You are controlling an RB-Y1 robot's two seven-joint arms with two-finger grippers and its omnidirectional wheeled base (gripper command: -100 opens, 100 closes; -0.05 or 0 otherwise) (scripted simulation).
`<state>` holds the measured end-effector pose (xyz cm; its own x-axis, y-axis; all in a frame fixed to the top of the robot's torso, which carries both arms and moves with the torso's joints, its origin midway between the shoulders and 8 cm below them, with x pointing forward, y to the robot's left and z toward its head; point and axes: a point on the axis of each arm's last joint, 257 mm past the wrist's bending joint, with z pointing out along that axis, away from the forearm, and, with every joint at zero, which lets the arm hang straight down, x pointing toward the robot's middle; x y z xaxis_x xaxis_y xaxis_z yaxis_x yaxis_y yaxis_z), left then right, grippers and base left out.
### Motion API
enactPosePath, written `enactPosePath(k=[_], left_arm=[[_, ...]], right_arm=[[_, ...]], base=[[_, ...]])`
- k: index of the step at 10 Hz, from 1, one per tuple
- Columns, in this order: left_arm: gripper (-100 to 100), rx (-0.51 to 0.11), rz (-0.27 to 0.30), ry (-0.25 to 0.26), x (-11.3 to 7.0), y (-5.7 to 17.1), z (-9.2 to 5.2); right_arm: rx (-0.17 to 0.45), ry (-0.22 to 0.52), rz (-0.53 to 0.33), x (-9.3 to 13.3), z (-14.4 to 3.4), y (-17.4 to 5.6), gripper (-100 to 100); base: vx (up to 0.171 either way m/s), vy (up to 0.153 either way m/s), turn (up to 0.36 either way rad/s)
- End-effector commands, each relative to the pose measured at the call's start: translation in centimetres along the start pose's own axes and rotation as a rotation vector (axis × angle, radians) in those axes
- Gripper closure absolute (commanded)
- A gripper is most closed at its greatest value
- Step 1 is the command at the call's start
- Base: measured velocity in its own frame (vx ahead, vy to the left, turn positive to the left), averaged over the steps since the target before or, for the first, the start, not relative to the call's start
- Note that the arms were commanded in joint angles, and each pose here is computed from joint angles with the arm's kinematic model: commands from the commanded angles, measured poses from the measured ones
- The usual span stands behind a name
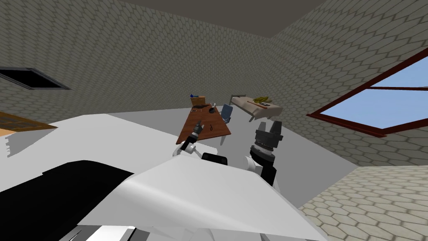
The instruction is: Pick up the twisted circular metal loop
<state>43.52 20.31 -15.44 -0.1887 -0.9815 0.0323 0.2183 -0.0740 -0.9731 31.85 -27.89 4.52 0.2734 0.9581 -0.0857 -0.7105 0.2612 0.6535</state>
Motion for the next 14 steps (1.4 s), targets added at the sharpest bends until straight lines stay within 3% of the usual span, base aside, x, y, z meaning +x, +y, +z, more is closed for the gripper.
enactPosePath(k=[1, 4, 7, 8, 10, 11, 13, 14], left_arm=[[-100, -0.062, -0.004, 0.009, 0.1, 2.5, 0.2], [-100, -0.147, 0.002, 0.020, 0.0, 6.0, 0.3], [-100, -0.271, 0.037, 0.029, -0.8, 10.7, 0.4], [-100, -0.282, 0.037, 0.026, -0.9, 11.2, 0.2], [-100, -0.369, 0.078, 0.025, -2.1, 14.3, 0.0], [-100, -0.375, 0.078, 0.024, -2.2, 14.5, -0.1], [-100, -0.457, 0.128, 0.018, -3.7, 17.1, -0.2], [-100, -0.468, 0.129, 0.015, -3.9, 17.6, -0.5]], right_arm=[[0.000, 0.000, 0.000, 0.0, 0.0, 0.0, 0], [0.000, 0.000, 0.000, 0.0, 0.0, 0.0, 0], [0.000, 0.000, 0.000, 0.0, 0.0, 0.0, 0], [0.000, 0.000, 0.000, 0.0, 0.0, 0.0, 0], [0.000, 0.000, 0.000, 0.0, 0.0, 0.0, 0], [0.000, 0.000, 0.000, 0.0, 0.0, 0.0, 0], [0.000, 0.000, 0.000, 0.0, 0.0, 0.0, 0], [0.000, 0.000, 0.000, 0.0, 0.0, 0.0, 0]], base=[[-0.049, 0.009, -0.151], [-0.045, 0.020, -0.110], [-0.025, 0.017, -0.170], [-0.013, 0.019, -0.062], [-0.002, 0.016, -0.166], [0.005, 0.022, -0.096], [0.006, 0.021, -0.208], [0.007, 0.025, -0.082]])
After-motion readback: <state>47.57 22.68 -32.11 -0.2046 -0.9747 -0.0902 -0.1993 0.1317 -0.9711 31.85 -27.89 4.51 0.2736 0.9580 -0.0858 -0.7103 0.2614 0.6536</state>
